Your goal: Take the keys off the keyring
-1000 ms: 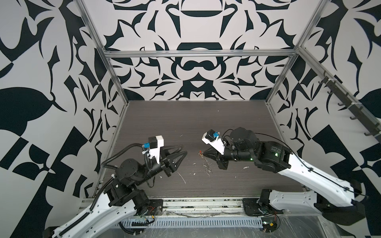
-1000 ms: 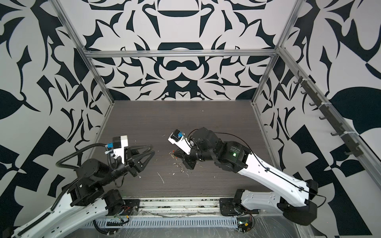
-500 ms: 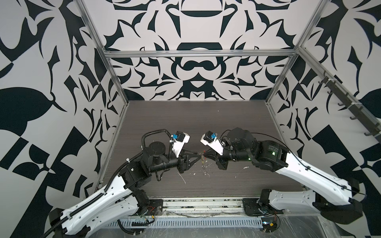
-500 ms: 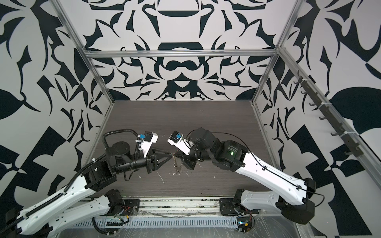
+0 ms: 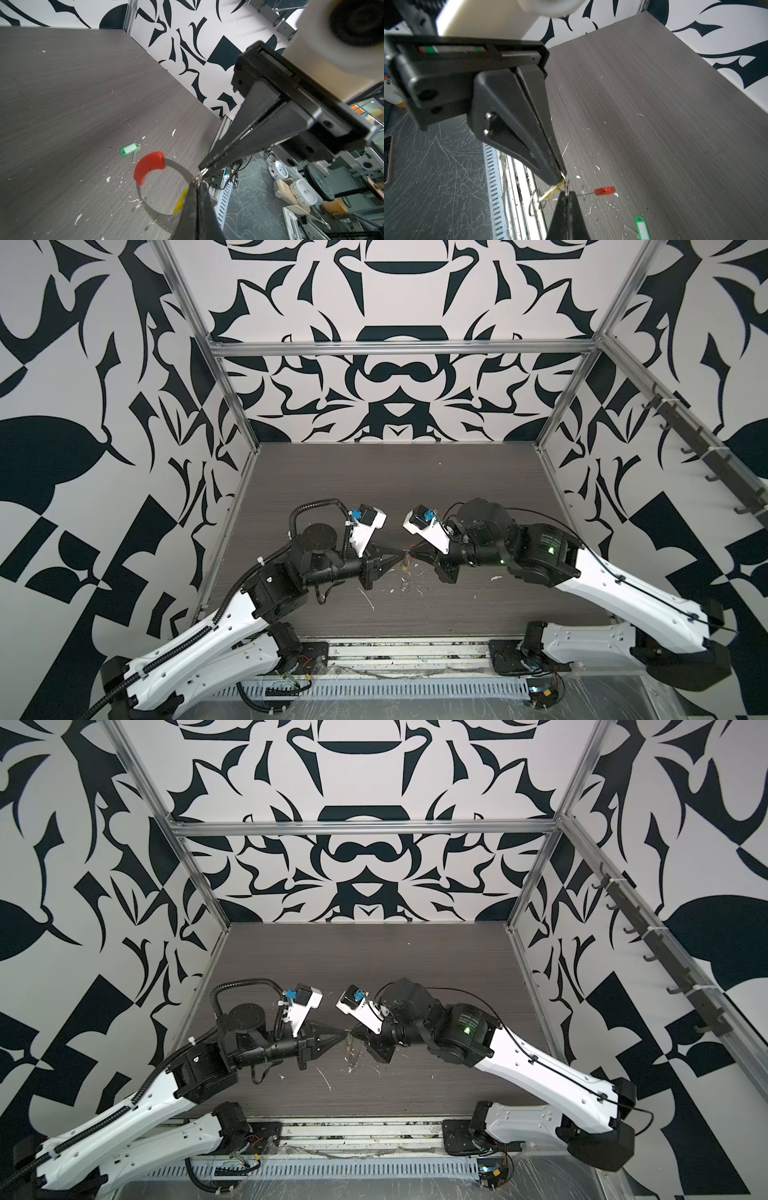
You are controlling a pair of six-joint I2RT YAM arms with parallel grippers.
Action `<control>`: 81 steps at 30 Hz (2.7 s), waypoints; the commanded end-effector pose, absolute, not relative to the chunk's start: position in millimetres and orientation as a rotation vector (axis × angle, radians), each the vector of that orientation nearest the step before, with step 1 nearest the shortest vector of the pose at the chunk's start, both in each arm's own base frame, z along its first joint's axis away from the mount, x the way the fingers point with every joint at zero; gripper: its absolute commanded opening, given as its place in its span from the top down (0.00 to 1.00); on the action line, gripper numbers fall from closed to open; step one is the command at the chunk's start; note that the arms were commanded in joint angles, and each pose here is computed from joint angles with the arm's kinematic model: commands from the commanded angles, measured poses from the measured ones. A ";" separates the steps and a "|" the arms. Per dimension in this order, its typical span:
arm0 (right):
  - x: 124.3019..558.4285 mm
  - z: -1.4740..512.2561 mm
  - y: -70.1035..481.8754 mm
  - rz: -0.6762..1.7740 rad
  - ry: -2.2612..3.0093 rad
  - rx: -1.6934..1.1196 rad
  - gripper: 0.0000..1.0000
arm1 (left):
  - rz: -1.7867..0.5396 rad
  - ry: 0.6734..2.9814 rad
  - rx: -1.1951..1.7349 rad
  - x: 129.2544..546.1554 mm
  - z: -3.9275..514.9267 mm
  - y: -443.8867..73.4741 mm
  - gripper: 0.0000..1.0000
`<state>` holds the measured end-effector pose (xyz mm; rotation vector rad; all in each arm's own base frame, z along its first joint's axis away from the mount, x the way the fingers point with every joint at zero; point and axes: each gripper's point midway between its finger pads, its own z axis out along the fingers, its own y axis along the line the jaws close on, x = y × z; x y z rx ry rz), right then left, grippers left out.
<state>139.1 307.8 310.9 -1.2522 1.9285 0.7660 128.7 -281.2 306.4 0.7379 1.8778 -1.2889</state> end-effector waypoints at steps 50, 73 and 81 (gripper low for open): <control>168.8 253.0 277.2 0.824 1.800 -0.725 1.00 | -1.003 2.222 0.097 214.5 157.8 -214.9 1.00; 236.4 131.0 326.7 0.667 2.134 -0.581 1.00 | -0.861 2.175 -0.194 213.0 146.2 -145.6 0.57; 269.3 86.7 370.4 0.707 2.206 -0.632 1.00 | -0.840 2.023 -0.162 206.9 199.4 -130.0 0.01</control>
